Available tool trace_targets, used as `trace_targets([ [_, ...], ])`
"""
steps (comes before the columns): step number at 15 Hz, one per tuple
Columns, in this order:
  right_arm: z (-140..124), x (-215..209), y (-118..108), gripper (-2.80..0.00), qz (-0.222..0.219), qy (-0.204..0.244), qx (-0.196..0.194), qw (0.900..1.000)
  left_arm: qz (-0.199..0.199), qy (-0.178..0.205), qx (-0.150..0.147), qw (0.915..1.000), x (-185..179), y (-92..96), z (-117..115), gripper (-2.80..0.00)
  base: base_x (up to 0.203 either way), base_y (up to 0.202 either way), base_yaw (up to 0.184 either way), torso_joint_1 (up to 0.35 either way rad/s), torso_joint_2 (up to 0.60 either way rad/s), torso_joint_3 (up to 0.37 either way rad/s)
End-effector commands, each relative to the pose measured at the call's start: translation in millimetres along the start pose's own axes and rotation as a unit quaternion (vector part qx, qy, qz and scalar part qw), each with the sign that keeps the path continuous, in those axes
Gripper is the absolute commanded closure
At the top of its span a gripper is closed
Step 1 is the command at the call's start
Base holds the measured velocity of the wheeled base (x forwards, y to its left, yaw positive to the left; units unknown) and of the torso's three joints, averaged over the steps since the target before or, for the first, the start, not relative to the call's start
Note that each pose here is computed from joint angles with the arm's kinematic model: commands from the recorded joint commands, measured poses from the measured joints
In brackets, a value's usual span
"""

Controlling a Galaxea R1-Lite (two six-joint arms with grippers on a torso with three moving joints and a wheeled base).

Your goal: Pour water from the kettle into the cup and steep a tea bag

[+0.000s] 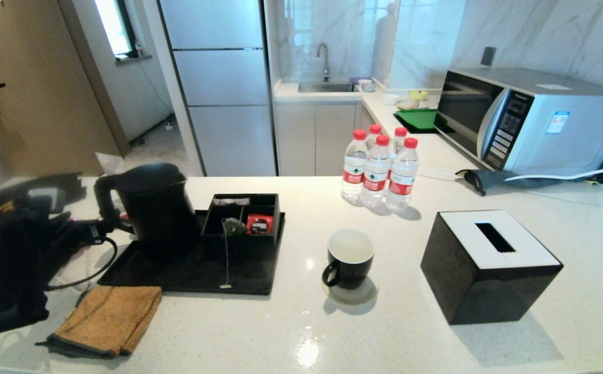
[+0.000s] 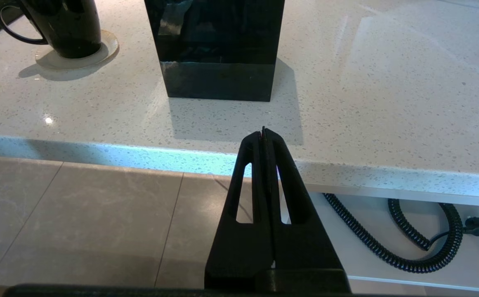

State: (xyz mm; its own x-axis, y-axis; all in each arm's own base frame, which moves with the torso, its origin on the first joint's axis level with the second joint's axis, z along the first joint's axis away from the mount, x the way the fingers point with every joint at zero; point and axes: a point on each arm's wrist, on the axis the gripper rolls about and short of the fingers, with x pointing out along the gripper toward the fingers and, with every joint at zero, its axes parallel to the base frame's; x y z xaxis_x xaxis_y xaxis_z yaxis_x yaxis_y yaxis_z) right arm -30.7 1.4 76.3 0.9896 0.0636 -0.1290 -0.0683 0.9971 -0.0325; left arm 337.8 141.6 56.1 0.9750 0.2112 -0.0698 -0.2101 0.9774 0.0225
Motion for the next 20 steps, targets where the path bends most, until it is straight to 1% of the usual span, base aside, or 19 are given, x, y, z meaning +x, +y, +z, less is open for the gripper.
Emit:
trace_targets([
  [1,0.0,0.1,0.0,0.0,0.0,0.001,0.0,1.0,-0.009,-0.006,0.001,0.9999,9.9,-5.0,-4.1,-2.8,0.0,0.0,0.0,0.0,0.0,0.0],
  [10,0.0,0.1,0.0,0.0,0.0,0.001,0.0,1.0,-0.013,-0.037,0.007,0.9992,33.4,-4.4,-1.9,-2.8,0.0,0.0,0.0,0.0,0.0,0.0],
  [13,0.0,0.1,0.0,0.0,0.0,0.001,0.0,1.0,-0.026,-0.047,0.01,0.9985,38.1,-4.1,1.0,-2.8,0.0,0.0,0.0,0.0,0.0,0.0],
  [20,0.0,0.1,0.0,0.0,0.0,0.001,0.0,1.0,-0.032,-0.068,0.013,0.9971,48.6,-4.5,7.0,-2.8,0.0,0.0,0.0,0.0,0.0,0.0],
])
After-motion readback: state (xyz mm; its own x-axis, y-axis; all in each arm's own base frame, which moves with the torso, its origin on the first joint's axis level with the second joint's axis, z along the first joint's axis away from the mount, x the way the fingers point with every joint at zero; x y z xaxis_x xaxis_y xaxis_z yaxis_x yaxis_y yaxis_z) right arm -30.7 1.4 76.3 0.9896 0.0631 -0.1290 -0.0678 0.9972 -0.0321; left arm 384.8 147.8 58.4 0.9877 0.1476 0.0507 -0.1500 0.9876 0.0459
